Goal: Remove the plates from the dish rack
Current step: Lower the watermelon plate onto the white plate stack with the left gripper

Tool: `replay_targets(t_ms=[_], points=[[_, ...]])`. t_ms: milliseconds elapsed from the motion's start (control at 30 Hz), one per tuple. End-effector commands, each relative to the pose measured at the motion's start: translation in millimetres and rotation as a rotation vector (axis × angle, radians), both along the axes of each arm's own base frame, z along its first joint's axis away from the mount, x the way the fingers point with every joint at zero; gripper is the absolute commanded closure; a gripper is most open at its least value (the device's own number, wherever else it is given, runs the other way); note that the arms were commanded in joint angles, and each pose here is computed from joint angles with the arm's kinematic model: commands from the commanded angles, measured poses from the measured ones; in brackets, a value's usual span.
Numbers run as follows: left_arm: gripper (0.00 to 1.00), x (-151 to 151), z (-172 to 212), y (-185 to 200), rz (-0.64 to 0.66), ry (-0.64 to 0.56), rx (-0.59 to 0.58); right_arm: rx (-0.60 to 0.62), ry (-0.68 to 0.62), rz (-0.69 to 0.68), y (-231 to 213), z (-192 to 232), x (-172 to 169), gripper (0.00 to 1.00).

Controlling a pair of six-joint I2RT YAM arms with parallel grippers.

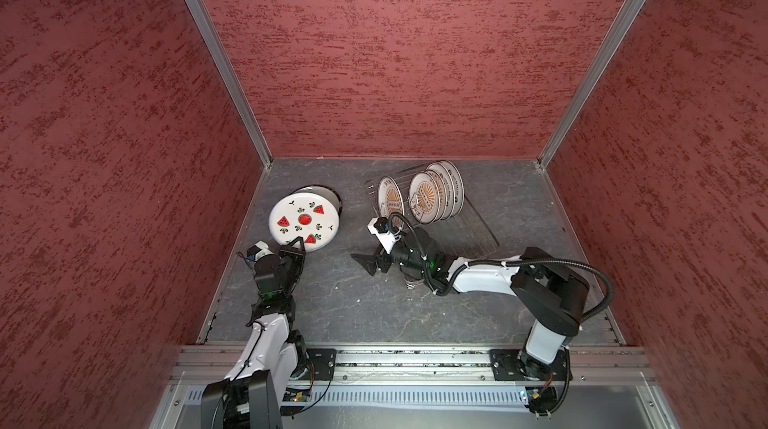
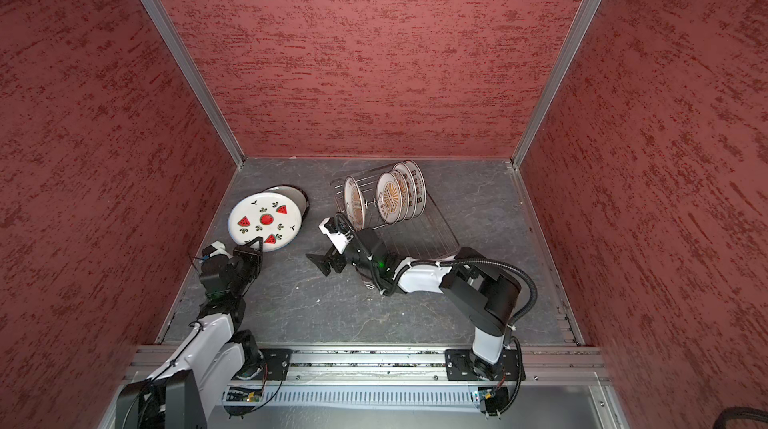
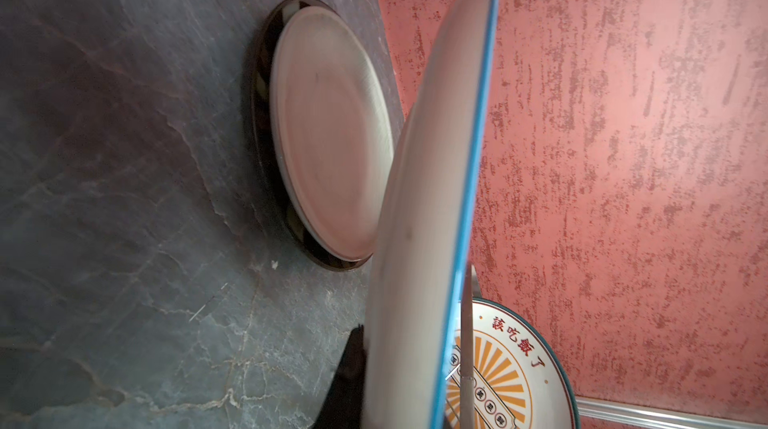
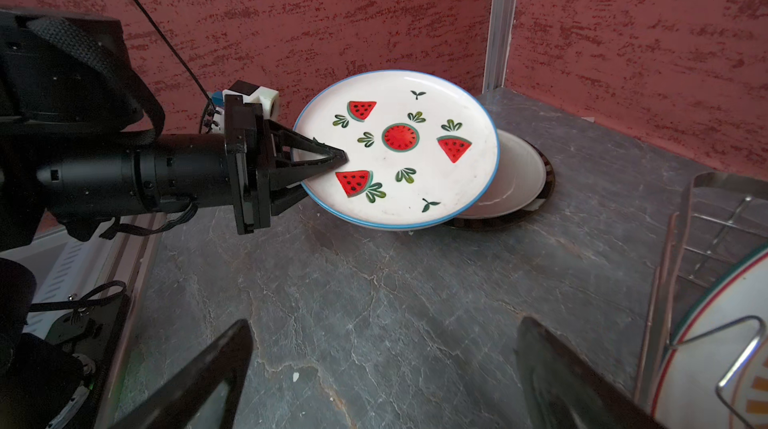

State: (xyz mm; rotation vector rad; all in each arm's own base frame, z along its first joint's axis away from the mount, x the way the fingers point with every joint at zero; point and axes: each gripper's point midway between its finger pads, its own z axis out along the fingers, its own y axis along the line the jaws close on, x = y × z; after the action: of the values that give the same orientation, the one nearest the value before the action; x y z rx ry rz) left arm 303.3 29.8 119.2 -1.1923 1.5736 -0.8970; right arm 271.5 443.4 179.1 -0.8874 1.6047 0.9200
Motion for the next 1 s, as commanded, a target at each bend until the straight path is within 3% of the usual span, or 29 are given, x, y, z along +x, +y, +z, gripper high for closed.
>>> replay_targets(t_ms=[0,300,967], points=[[1.00,20,53,9,0.021,-0.160,0.013,-0.006,-0.029,-0.013,7,3,5,0.01],[1.00,44,33,17,0.040,-0.079,-0.028,-0.037,-0.023,-0.044,10,-6,13,0.01],[1.00,70,14,22,0.073,0.024,-0.053,-0.039,0.016,0.088,29,-11,-4,0.01]])
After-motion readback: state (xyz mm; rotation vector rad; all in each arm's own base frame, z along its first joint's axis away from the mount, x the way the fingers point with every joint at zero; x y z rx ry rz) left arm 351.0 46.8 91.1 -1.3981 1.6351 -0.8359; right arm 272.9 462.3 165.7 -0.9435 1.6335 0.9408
